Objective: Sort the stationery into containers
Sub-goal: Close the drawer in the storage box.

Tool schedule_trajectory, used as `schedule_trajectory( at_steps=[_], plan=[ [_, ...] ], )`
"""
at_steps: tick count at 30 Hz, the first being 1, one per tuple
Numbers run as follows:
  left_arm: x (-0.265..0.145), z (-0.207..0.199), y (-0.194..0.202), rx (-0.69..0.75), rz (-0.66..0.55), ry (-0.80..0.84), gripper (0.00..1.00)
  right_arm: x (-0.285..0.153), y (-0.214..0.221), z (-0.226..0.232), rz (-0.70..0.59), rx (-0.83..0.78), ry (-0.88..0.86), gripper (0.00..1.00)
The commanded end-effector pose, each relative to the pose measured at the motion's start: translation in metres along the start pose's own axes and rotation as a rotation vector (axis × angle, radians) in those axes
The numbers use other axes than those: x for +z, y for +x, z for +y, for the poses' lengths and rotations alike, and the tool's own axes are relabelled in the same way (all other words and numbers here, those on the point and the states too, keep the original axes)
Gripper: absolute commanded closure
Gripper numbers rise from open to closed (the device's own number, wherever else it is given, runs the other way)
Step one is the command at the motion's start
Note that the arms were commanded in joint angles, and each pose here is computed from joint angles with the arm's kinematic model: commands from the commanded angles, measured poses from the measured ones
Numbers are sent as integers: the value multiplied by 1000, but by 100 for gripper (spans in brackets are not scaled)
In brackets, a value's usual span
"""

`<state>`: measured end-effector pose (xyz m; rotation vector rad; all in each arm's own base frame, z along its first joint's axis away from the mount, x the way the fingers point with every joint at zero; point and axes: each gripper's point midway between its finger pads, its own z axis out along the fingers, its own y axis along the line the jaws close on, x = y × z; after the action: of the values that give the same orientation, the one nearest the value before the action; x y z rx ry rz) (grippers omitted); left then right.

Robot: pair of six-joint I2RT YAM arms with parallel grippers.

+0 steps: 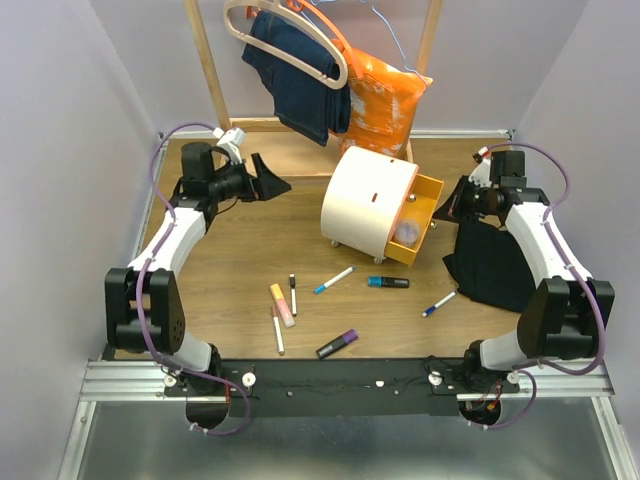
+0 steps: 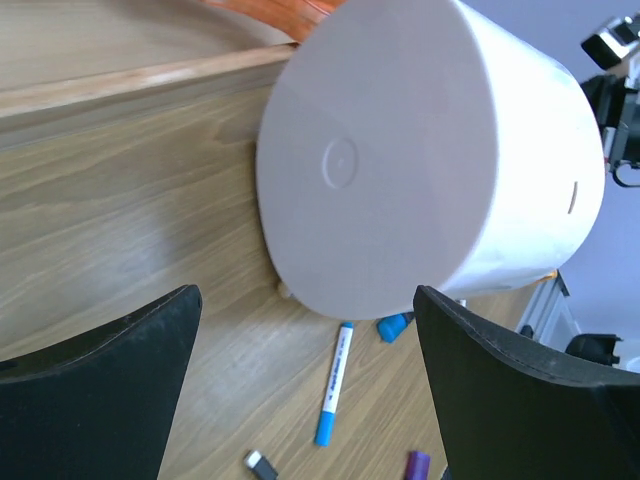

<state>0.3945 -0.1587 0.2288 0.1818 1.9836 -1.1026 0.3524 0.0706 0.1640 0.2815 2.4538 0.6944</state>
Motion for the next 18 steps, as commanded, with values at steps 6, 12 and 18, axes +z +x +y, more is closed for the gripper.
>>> schedule_trajectory(
  at_steps=[6,12,18],
  plan=[
    [33,-41,27,35,91,132,4,9,-15,25,-1,16,-138,97],
    [36,-43,34,50,117,133,4,14,-29,33,-2,16,-176,97],
    [41,-50,44,58,150,150,4,22,-29,42,22,25,-213,96]
  ],
)
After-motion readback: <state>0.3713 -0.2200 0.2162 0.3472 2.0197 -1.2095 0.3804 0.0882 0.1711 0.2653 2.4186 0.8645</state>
